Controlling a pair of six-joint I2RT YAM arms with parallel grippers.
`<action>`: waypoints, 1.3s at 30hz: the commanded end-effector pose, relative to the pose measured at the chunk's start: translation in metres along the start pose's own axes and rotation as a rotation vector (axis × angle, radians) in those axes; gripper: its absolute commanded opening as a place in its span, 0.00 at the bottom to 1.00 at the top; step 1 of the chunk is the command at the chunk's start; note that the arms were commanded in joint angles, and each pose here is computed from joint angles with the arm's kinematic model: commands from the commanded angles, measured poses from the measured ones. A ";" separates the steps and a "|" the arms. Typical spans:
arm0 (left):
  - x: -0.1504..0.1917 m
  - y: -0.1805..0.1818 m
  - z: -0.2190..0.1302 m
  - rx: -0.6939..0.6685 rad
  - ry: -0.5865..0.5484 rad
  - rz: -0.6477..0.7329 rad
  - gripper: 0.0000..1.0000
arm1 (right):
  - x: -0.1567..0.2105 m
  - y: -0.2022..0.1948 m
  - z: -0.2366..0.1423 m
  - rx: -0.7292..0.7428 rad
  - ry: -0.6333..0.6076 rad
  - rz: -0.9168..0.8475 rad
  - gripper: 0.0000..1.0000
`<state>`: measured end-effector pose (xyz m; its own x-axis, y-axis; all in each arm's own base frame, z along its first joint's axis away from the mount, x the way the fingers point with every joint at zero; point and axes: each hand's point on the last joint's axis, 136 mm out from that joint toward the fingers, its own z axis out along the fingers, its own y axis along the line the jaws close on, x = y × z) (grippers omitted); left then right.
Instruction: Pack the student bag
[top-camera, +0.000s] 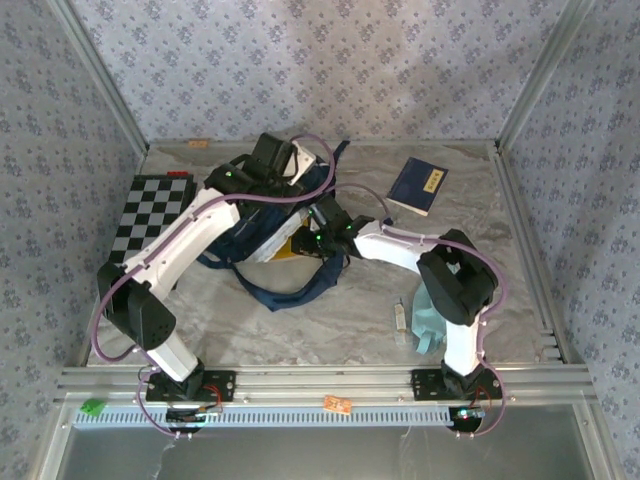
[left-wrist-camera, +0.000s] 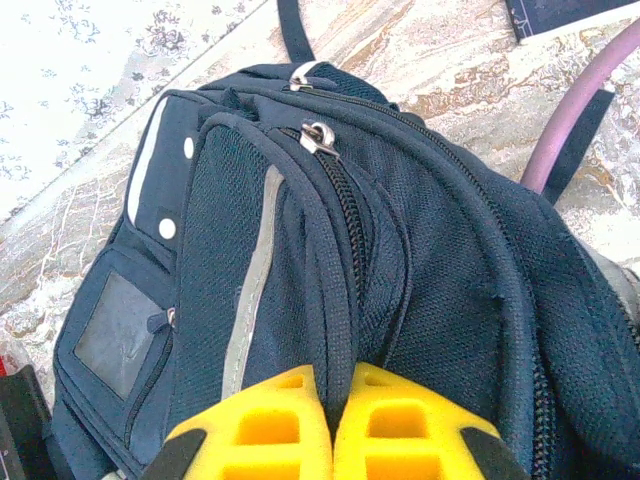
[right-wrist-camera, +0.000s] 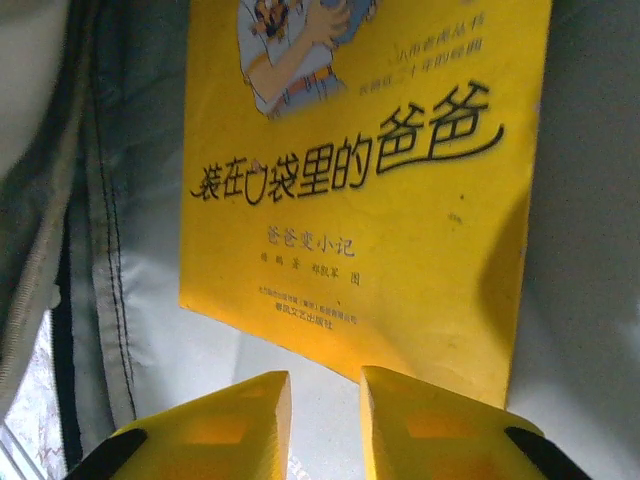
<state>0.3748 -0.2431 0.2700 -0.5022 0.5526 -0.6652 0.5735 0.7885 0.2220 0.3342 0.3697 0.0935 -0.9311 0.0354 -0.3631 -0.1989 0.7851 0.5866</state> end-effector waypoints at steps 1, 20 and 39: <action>-0.026 0.007 -0.032 -0.008 -0.128 -0.034 0.00 | -0.019 0.008 -0.029 -0.016 -0.097 -0.054 0.30; -0.012 -0.107 0.034 0.328 -0.034 -0.489 0.49 | -0.054 -0.241 -0.217 0.333 -0.271 0.393 0.68; -0.031 -0.163 0.113 0.404 0.012 -0.604 0.50 | -0.131 -0.338 -0.159 0.387 -0.145 0.525 0.61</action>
<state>0.3600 -0.4133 0.1567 -0.8271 0.0958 -0.5538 0.3877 0.8106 -0.4388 0.4755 -0.0035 0.0661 -0.7910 0.5545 -0.2587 0.4196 0.7993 0.4301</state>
